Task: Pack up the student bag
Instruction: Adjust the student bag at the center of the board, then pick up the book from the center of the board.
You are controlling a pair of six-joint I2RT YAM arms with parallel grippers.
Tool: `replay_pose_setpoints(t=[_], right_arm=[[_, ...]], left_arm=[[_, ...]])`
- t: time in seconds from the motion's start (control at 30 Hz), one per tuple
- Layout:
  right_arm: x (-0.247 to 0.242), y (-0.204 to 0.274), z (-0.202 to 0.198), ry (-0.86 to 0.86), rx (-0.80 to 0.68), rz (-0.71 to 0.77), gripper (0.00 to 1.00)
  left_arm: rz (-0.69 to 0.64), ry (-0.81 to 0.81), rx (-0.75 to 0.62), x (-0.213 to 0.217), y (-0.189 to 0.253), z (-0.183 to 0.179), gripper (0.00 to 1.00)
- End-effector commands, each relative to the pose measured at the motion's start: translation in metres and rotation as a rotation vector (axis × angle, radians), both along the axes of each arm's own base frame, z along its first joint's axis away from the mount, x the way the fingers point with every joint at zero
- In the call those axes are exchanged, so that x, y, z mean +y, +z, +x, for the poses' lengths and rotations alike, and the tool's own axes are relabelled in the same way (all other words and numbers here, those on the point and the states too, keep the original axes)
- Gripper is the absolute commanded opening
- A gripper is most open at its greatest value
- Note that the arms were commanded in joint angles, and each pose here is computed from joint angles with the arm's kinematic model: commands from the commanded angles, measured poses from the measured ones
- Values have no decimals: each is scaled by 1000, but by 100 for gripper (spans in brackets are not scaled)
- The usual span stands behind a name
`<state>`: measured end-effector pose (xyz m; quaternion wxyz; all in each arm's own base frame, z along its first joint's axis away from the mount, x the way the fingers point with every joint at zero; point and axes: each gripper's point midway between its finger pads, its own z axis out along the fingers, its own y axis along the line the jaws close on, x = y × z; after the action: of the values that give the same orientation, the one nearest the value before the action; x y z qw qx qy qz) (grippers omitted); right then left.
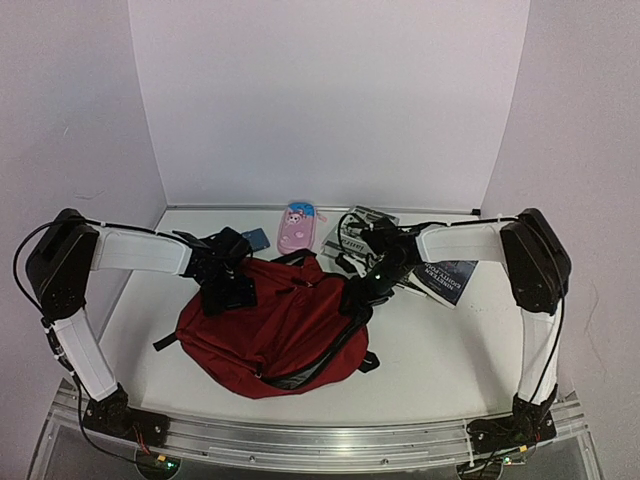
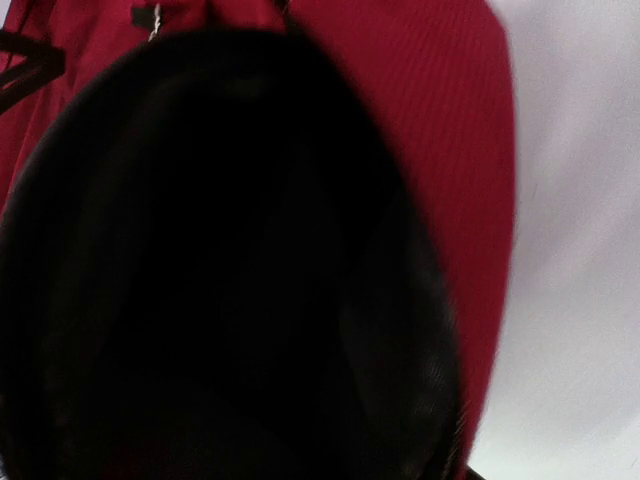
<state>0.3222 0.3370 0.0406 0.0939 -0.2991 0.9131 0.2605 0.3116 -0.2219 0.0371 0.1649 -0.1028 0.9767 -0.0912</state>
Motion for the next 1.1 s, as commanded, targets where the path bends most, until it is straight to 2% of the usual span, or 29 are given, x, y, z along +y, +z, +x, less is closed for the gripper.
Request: replay_pose_setpoints(t=[0.0,0.13,0.27,0.33,0.4,0.5,0.73,1.07], right_arm=[[10,24,36,-36,-129,22,54],[-2,68,38,-67,-163,99,66],[-35,118,47,-121,-243,161,75],[-48,132,47,-134,-283,167,82],[-60,140,48,-149,-315,164,84],[-75,141,58,-188,-331,152,84],[-103,128,102,-314,-303,169,81],[-90,87,144,-382,-233,213,75]], left_arm=[[-17,-37,-108,1,35,24,82],[-57,-126,-219,-18,80,45,86],[-145,-246,-323,-52,127,70,89],[-185,-303,-370,-72,148,84,90],[-211,-347,-384,-90,154,100,91],[-259,-390,-425,-116,168,130,91],[-429,-465,-437,-161,167,184,91],[-508,-501,-382,-194,119,215,83]])
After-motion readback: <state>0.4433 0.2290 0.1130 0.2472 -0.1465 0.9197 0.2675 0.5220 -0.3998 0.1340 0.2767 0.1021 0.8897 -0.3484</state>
